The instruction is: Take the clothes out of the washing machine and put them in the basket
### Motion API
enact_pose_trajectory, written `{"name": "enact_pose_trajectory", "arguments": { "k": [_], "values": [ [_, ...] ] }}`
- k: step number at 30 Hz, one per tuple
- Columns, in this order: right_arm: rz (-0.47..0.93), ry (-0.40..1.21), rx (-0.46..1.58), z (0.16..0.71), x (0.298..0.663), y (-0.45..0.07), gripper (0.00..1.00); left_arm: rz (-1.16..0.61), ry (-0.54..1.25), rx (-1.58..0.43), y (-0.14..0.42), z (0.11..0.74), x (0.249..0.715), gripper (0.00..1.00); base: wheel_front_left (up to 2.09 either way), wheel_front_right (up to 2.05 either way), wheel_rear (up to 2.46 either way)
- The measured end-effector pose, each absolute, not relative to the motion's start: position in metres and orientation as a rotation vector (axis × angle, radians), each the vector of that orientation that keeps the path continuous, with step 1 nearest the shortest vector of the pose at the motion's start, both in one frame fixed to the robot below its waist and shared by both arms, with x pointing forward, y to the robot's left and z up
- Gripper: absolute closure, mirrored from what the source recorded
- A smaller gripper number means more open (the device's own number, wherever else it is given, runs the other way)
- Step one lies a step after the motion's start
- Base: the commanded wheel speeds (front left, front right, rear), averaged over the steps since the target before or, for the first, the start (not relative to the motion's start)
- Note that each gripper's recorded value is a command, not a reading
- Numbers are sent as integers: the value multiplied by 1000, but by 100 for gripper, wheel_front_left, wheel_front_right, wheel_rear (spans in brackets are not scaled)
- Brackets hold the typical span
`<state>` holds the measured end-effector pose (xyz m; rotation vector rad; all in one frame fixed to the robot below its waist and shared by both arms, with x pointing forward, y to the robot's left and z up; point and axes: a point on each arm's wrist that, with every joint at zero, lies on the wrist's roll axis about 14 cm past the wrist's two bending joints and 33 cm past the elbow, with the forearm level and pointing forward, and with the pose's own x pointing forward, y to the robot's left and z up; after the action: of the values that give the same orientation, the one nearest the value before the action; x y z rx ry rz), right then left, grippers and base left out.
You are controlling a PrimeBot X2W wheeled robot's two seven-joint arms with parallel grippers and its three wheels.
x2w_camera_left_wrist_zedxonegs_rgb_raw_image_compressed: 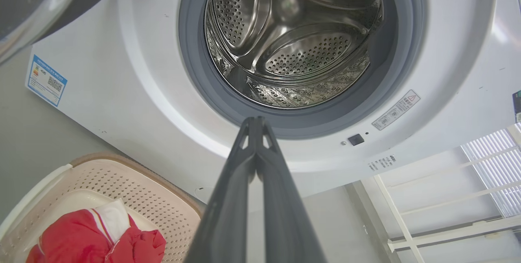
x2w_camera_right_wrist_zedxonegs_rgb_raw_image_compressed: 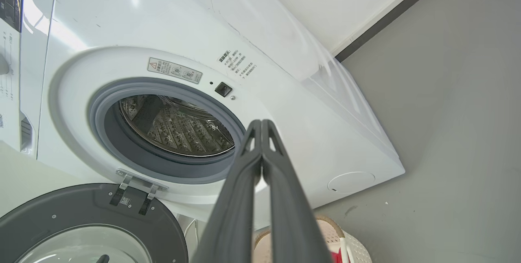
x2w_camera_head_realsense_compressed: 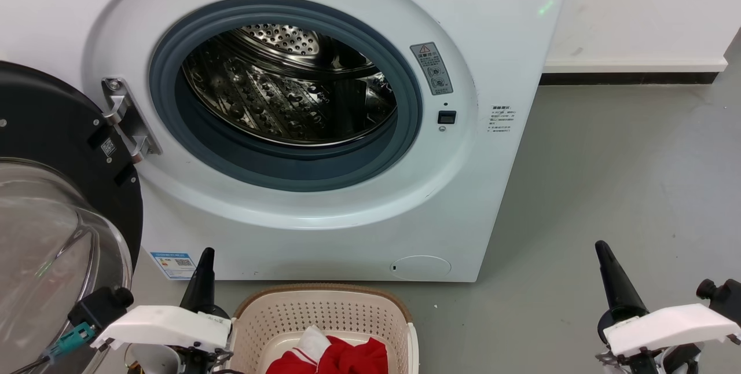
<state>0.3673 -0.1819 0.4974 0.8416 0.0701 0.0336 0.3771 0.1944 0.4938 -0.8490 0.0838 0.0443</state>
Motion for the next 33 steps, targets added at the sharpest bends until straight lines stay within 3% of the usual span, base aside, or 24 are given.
{"name": "enact_pose_trajectory", "arguments": {
  "k": [33],
  "values": [
    [7, 46, 1212, 501, 378, -191, 100, 39, 69, -1218, 196, 496, 382, 100, 0, 0, 0]
  ]
}}
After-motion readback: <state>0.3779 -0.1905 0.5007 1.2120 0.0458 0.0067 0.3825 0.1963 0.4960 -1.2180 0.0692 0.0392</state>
